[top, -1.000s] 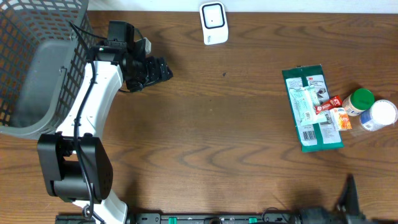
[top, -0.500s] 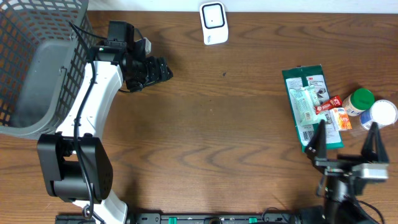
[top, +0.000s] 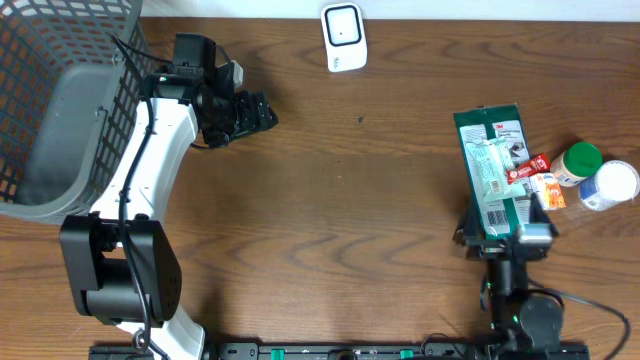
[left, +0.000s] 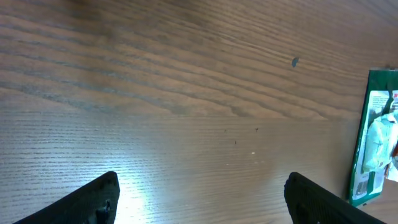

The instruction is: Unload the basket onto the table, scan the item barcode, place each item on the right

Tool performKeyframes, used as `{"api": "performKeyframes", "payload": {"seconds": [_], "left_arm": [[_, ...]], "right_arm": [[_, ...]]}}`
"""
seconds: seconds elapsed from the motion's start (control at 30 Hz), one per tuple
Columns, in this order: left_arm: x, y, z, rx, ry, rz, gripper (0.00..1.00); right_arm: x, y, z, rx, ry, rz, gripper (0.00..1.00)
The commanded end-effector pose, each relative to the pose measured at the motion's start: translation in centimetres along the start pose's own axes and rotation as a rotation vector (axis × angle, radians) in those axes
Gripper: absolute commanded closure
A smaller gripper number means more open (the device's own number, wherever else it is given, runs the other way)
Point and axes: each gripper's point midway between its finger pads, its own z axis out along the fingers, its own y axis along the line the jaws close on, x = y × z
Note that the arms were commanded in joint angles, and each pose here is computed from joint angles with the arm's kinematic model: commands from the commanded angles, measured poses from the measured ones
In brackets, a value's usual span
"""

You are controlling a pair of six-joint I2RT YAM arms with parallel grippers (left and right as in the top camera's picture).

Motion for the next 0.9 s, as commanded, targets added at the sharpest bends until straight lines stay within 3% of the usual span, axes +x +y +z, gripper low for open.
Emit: {"api": "performKeyframes", "payload": {"seconds": [0.0, 0.87], "left_arm": [[-0.64, -0.16, -0.45, -0.006, -0.021, 0.008, 0.14], [-0.97, 0.57, -0.68, -0.038, -0.037, 0.003, 0.14]], "right_arm": [[4.1, -0.06, -0.33, 0.0, 0.162, -0.004, 0.01], [3.82, -0.03, -0.28, -0.003, 0.151, -0.024, 0.01]]}}
